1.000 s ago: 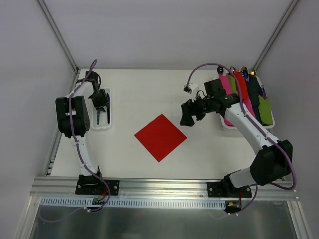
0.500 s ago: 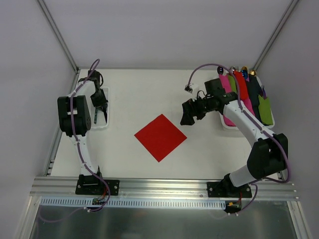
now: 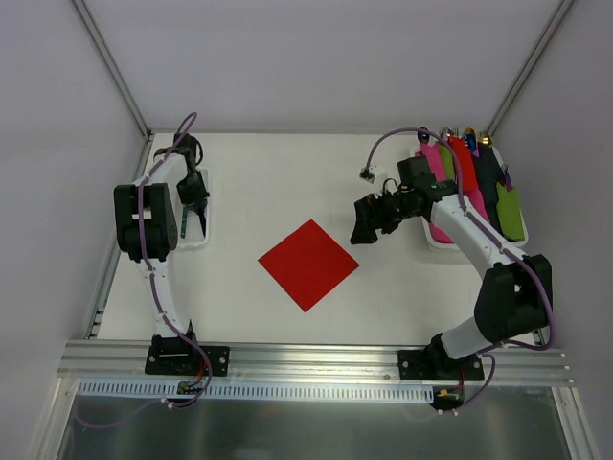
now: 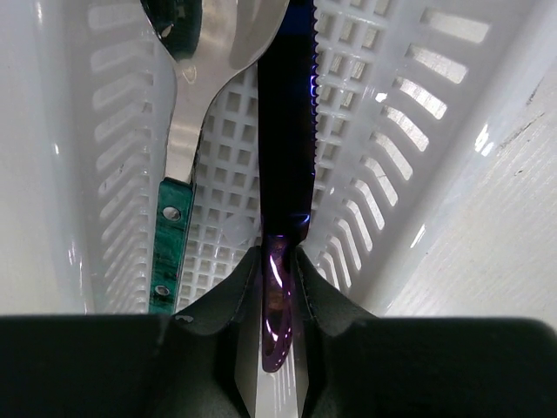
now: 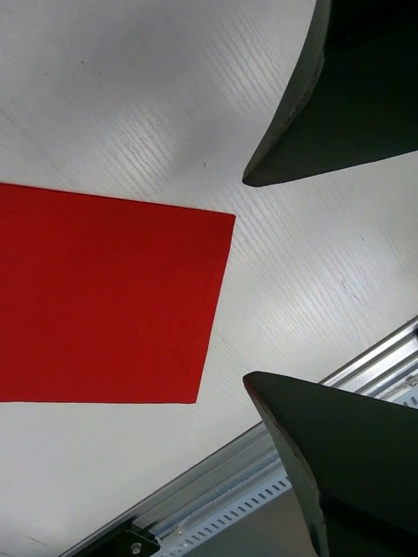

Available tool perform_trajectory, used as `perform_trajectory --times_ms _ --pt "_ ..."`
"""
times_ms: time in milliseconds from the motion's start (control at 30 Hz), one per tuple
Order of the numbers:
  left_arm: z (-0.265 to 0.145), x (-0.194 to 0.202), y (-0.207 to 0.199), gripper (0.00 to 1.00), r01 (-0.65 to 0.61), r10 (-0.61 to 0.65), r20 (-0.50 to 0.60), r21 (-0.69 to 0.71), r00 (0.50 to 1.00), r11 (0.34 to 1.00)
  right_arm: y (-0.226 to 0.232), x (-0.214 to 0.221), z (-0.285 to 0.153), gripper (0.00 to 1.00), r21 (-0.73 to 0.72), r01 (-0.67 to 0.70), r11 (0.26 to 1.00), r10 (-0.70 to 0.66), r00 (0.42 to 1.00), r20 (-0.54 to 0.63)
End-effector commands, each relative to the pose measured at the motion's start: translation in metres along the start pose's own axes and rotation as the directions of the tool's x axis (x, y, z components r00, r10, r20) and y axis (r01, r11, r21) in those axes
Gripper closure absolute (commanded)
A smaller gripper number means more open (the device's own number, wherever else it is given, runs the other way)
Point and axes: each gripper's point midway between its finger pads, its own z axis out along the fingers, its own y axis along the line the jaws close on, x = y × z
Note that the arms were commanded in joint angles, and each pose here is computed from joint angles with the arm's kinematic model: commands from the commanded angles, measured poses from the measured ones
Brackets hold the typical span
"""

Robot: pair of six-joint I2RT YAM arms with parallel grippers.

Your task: Place the utensils on the paper napkin and roll it up

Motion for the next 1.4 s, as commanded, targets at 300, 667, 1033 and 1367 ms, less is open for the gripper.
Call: perform_trajectory --times_ms 300,667,1033,1367 --pt "-0.072 -0.018 -0.007 1.0 -0.085 0.078 0.102 0.062 0.992 0.994 0.014 -0.011 -0.013 0.08 -0.032 0.009 0.999 -0.007 0.998 0.065" --pt "-0.144 -0.019 -0.025 1.0 -0.091 0.059 0.209 0.149 0.976 0.985 0.007 -0.01 -0.027 0.08 -0.017 -0.028 0.999 0.03 0.996 0.08" --pt "-0.175 0.097 -0.125 1.0 -0.141 0.108 0.138 0.258 0.985 0.956 -0.017 0.016 -0.059 0.08 0.064 -0.138 0.988 0.131 0.986 0.106" --pt "-0.15 0.182 -0.22 1.0 -0.214 0.208 0.048 0.252 0.977 0.944 -0.033 0.034 -0.07 0.08 0.081 -0.209 0.975 0.197 0.97 0.142"
